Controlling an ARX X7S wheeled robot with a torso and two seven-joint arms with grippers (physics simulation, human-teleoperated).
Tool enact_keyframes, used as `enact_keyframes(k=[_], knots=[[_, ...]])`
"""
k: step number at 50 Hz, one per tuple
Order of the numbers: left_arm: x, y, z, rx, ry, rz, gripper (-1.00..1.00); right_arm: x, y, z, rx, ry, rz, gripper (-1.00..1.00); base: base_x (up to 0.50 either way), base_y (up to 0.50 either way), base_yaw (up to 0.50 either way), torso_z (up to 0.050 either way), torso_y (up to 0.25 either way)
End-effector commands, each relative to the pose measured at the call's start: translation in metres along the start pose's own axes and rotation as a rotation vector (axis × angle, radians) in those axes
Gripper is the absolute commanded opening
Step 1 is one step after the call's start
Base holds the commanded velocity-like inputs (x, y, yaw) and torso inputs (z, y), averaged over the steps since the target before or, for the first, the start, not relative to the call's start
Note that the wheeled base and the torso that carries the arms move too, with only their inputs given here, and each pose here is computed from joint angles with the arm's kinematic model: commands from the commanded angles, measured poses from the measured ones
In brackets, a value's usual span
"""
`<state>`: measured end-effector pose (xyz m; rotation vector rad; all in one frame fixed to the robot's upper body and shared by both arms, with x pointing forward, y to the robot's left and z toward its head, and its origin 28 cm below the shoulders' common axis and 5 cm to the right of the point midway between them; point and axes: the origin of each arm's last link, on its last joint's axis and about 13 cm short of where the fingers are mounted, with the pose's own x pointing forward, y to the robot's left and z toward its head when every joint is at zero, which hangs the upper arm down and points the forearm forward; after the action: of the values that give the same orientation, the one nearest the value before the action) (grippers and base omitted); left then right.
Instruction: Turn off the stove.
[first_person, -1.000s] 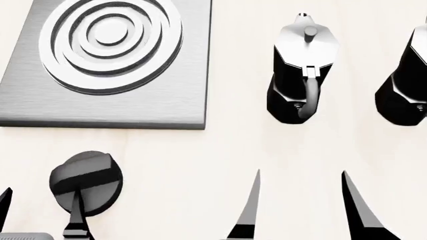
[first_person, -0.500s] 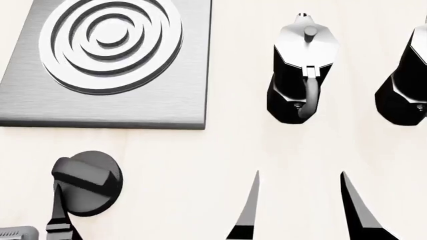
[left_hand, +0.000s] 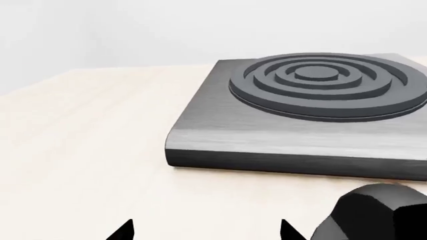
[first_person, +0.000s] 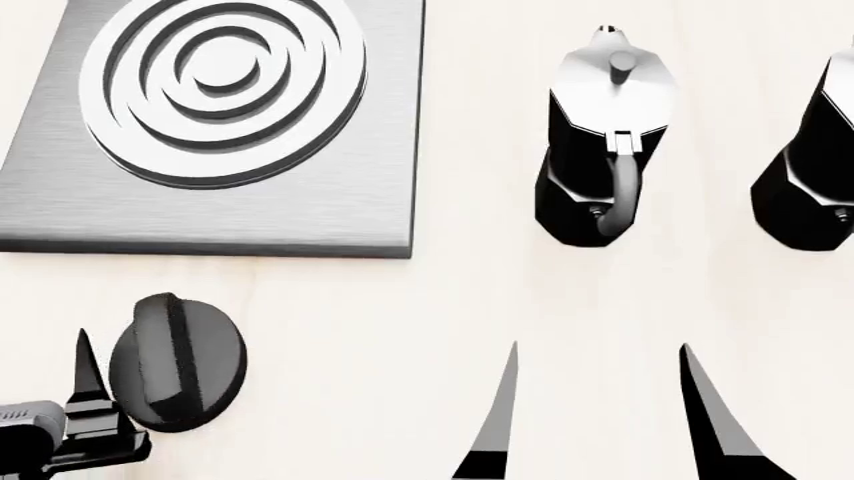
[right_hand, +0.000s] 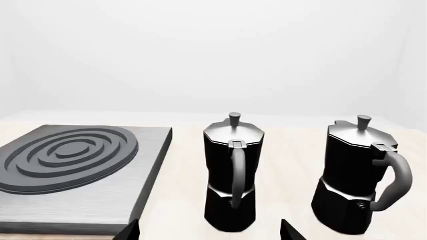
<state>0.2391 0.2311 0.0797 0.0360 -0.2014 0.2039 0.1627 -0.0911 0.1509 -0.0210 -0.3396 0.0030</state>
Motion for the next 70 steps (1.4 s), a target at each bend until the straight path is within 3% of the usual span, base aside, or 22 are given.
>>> enact_keyframes(k=[1,52,70], knots=[[0.007,-0.009,-0.008,-0.02,0.052,-0.068,1.0,0.0,0.0,0.0,0.001,0.0,0.0,1.0,0.0,0.0,0.0,0.0,0.0],[-0.002,0.004,0.017,0.01,-0.032,-0.025,1.0,-0.001,0.001,-0.001,0.003,0.006,0.009,1.0,0.0,0.0,0.0,0.0,-0.001],[-0.01,0.002,0.026,-0.012,-0.018,-0.075,1.0,0.0,0.001,-0.001,0.009,-0.005,0.006,1.0,0.0,0.0,0.0,0.0,0.0]])
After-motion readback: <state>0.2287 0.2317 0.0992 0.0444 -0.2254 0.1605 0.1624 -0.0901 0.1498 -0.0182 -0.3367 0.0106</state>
